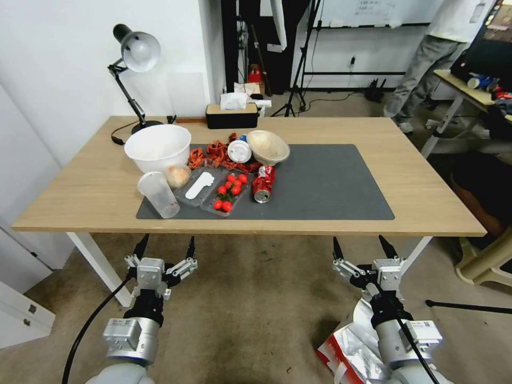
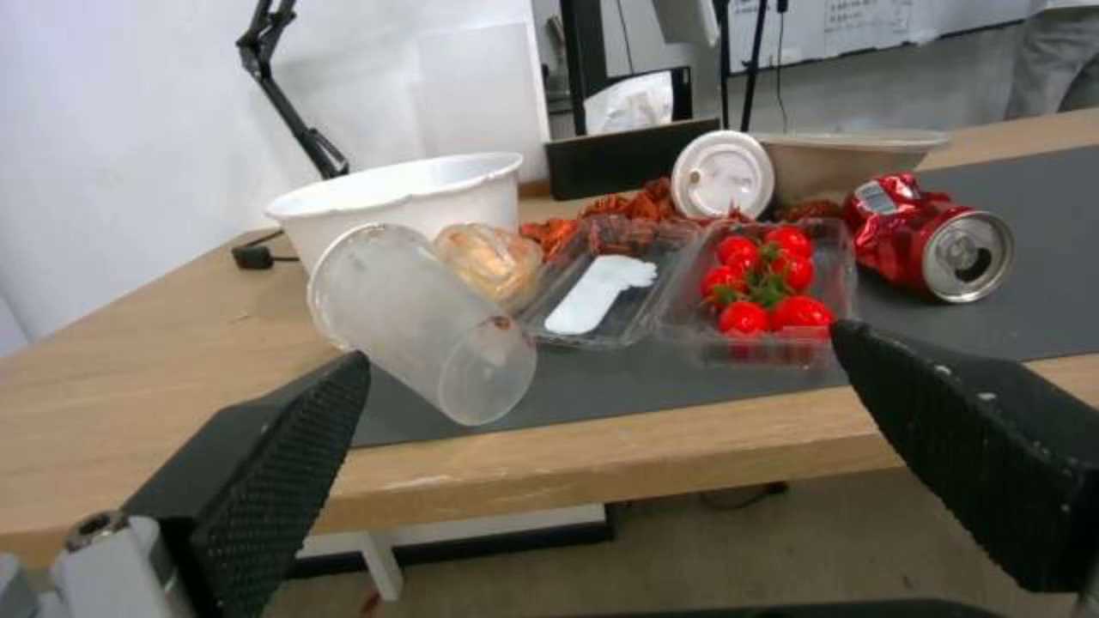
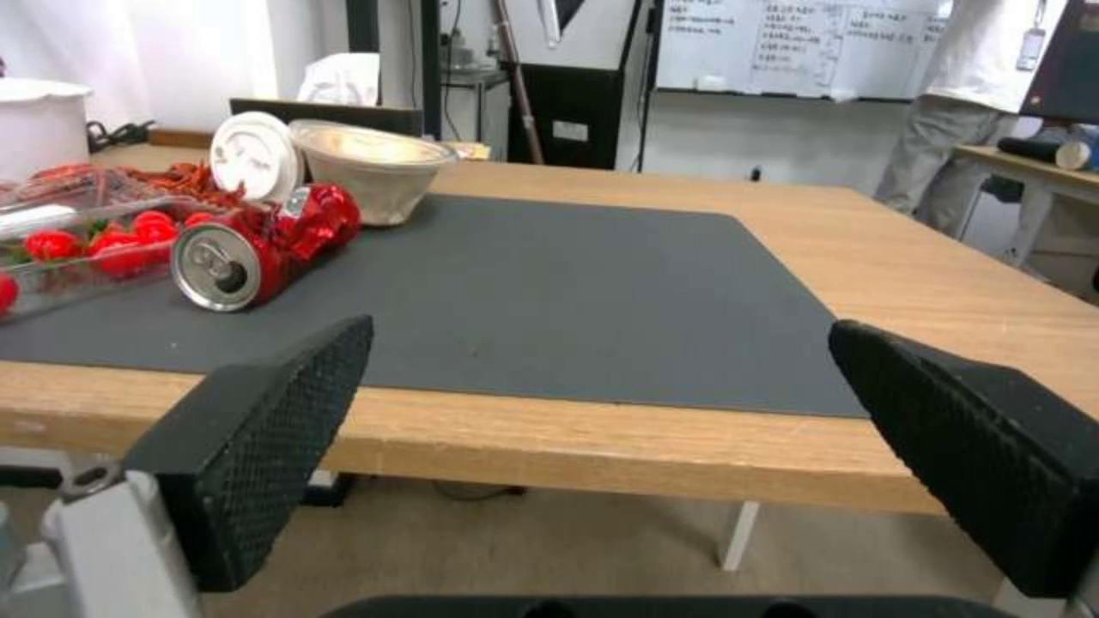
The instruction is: Pick up the food delivery bag from the floor and place it on the table.
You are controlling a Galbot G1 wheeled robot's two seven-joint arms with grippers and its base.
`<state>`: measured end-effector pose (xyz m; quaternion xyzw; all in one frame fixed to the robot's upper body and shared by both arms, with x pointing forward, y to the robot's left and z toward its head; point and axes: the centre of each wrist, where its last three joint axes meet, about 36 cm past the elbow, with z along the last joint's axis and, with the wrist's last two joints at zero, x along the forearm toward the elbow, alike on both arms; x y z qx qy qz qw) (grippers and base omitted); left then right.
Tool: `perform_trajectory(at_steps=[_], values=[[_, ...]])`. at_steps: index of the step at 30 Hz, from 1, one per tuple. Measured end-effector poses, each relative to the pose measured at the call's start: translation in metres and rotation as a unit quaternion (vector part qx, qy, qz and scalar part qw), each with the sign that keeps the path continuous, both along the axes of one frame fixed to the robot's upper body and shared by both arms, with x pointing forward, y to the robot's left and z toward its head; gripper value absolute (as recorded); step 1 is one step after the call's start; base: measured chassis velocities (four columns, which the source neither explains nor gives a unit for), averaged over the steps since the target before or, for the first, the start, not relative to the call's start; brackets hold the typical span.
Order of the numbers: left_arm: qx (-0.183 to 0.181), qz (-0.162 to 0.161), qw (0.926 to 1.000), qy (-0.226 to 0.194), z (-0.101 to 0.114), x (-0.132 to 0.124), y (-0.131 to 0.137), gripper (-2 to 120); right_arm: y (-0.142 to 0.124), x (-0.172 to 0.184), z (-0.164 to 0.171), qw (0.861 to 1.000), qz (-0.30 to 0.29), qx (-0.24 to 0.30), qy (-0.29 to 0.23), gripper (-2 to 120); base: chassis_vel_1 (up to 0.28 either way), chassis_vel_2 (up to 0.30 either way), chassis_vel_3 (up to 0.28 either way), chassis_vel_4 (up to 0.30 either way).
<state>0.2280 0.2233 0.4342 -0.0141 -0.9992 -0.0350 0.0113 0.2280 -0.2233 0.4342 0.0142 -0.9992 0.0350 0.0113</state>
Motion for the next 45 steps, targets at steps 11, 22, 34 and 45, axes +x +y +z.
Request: perform_trajectory(at_steps=[11, 22, 34, 45], values=[[0.000, 0.000, 1.0000, 0.000, 0.000, 0.000, 0.000, 100, 0.000, 0.000, 0.000, 1.000, 0.000, 0.000, 0.000, 100, 0.000, 0.000, 0.000, 0.000], [-0.050, 0.018, 0.9983, -0.022, -0.036, 0.038, -0.005, 100, 0.015, 0.040, -0.010, 0.999, -0.025, -0.023, -0.006, 100, 0.000, 0.000, 0.000, 0.000], [-0.032, 0.021, 0.9983, -0.043, -0.038, 0.036, -0.002, 100, 0.013, 0.042, -0.006, 0.999, -0.003, -0.013, -0.033, 100, 0.000, 0.000, 0.000, 0.000], [-0.040, 0.012, 0.9987, -0.030, -0.037, 0.033, -0.005, 100, 0.015, 0.041, -0.008, 0.999, -0.005, -0.002, -0.037, 100, 0.000, 0.000, 0.000, 0.000]])
